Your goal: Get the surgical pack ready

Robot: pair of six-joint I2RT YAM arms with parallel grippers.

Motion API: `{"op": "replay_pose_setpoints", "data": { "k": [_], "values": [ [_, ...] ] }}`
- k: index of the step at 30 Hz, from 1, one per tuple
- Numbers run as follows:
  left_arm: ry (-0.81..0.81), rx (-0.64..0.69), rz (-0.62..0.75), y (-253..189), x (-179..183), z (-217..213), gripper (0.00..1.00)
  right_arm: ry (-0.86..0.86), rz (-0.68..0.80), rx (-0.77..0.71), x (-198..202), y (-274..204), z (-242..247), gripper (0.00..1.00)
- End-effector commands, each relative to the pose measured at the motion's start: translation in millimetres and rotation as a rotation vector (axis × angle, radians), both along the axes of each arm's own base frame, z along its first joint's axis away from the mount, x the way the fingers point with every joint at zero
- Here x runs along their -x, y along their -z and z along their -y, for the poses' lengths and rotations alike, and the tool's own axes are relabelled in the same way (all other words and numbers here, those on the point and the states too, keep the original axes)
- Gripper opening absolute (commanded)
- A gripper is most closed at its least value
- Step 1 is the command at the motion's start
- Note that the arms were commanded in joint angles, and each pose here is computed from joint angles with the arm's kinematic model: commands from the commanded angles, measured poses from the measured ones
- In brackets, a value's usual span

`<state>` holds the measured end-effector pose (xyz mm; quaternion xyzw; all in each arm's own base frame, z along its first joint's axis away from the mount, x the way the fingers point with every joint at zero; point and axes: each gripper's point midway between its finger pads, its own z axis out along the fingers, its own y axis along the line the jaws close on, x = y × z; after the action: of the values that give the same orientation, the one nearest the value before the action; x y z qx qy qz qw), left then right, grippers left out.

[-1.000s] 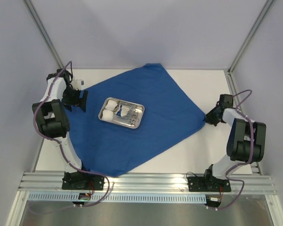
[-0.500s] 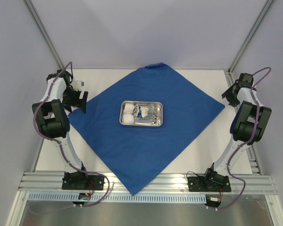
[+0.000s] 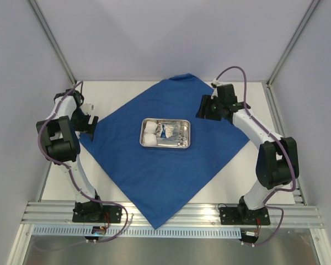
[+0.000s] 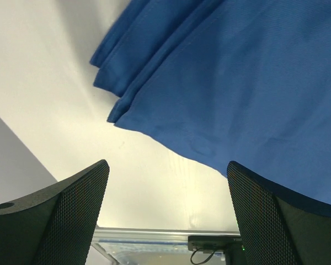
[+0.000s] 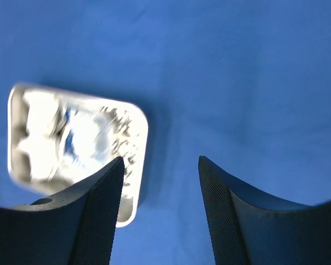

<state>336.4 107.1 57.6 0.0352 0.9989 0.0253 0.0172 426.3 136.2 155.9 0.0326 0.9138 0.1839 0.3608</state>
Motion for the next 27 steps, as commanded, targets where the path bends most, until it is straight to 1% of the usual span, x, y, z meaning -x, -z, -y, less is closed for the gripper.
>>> {"op": "replay_pose_setpoints", "data": {
  "k": [1, 3, 4, 5, 7, 9, 13, 16, 17, 19, 22, 24, 25, 27],
  "values": [
    [-0.015, -0.053, 0.059, -15.7, -9.7, -13.1, 0.97, -0.114, -0.080, -0.111, 14.0, 26.6, -38.4, 0.58],
    [-0.017, -0.046, 0.063, -15.4, -10.4, -11.8, 0.97, -0.162, -0.110, -0.159, 15.7, 35.2, -59.3, 0.57],
    [-0.015, -0.040, 0.063, -14.4, -10.6, -10.8, 0.97, -0.175, -0.110, -0.165, 14.0, 37.0, -64.7, 0.55],
    [-0.014, -0.039, 0.061, -14.0, -10.2, -10.7, 0.97, -0.185, -0.140, -0.160, 15.6, 49.3, -70.8, 0.54],
    [-0.014, -0.042, 0.059, -11.6, -9.9, -10.5, 0.97, -0.190, -0.151, -0.155, 14.5, 56.3, -75.6, 0.50],
    [-0.012, -0.037, 0.060, -10.8, -10.0, -9.8, 0.97, -0.188, -0.183, -0.182, 16.5, 67.0, -80.4, 0.49],
    [-0.012, -0.018, 0.070, -11.0, -11.3, -6.8, 0.97, -0.137, -0.213, -0.175, 19.0, 85.0, -76.7, 0.46],
    [-0.011, -0.010, 0.075, -12.1, -13.1, -5.7, 0.97, -0.118, -0.233, -0.160, 25.4, 96.9, -73.6, 0.40],
    [-0.012, -0.008, 0.076, -12.3, -12.8, -5.2, 0.97, -0.117, -0.237, -0.156, 28.1, 98.8, -74.1, 0.36],
    [-0.009, -0.006, 0.079, -13.1, -13.6, -4.4, 0.97, -0.113, -0.248, -0.161, 33.3, 103.4, -74.5, 0.34],
    [-0.011, 0.002, 0.080, -11.9, -14.0, -3.6, 0.97, -0.120, -0.270, -0.167, 42.1, 109.7, -80.6, 0.33],
    [-0.011, 0.005, 0.081, -11.9, -14.2, -3.1, 0.97, -0.121, -0.279, -0.149, 48.4, 113.3, -85.3, 0.28],
    [-0.011, 0.010, 0.078, -10.9, -13.5, -2.1, 0.97, -0.118, -0.286, -0.145, 51.2, 114.3, -86.1, 0.23],
    [-0.009, 0.012, 0.078, -10.9, -13.8, -1.3, 0.97, -0.107, -0.281, -0.140, 54.9, 111.6, -87.5, 0.20]
  ]
}}
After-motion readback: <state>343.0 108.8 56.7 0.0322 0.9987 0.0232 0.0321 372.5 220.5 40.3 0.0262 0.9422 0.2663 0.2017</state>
